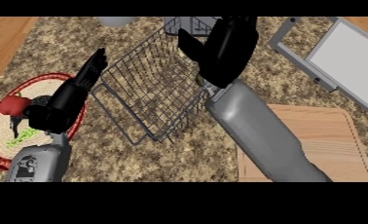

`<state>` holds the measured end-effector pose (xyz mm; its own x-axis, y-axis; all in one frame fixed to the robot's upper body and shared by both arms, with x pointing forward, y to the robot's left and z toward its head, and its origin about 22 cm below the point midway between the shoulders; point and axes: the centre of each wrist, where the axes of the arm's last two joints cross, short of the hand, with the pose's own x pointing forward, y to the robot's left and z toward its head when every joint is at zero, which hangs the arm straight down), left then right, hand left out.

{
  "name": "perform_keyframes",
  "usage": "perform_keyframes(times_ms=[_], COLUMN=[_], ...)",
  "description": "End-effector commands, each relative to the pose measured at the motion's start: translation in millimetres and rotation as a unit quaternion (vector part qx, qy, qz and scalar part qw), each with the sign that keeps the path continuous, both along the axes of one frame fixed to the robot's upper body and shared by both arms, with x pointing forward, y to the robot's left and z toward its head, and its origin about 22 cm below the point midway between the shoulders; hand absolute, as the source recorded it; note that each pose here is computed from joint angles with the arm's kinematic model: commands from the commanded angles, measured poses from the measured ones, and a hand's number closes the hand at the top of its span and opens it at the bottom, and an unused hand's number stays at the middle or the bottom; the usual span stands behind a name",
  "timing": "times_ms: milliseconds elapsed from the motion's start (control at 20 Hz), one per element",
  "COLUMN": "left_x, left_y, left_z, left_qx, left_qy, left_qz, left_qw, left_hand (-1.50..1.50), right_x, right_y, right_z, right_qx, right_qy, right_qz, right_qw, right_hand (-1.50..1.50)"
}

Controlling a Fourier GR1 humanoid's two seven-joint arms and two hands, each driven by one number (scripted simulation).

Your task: Pick the squash from the cutting board and place it in the basket

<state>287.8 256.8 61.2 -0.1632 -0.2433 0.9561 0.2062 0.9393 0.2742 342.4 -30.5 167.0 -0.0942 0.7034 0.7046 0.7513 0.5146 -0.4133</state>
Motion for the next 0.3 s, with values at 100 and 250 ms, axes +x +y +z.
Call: perform_keyframes(times_ms=[100,250], left_x=[-8.4,-4.7], left_y=[8.7,19.4], left_z=[-9.4,-3.8], left_qx=[0.000,0.001], left_qy=[0.002,0.006], left_qz=[0.005,0.012], left_qw=[1.0000,0.9999], left_hand=[0.00,0.00], right_x=[-1.1,-16.8], right_y=[-16.5,-29.5], right_z=[22.1,28.4], right_qx=[0.176,0.215], right_qy=[-0.020,-0.010], right_qz=[-0.027,-0.013], right_qw=[0.984,0.976], right_hand=[-1.50,-1.50])
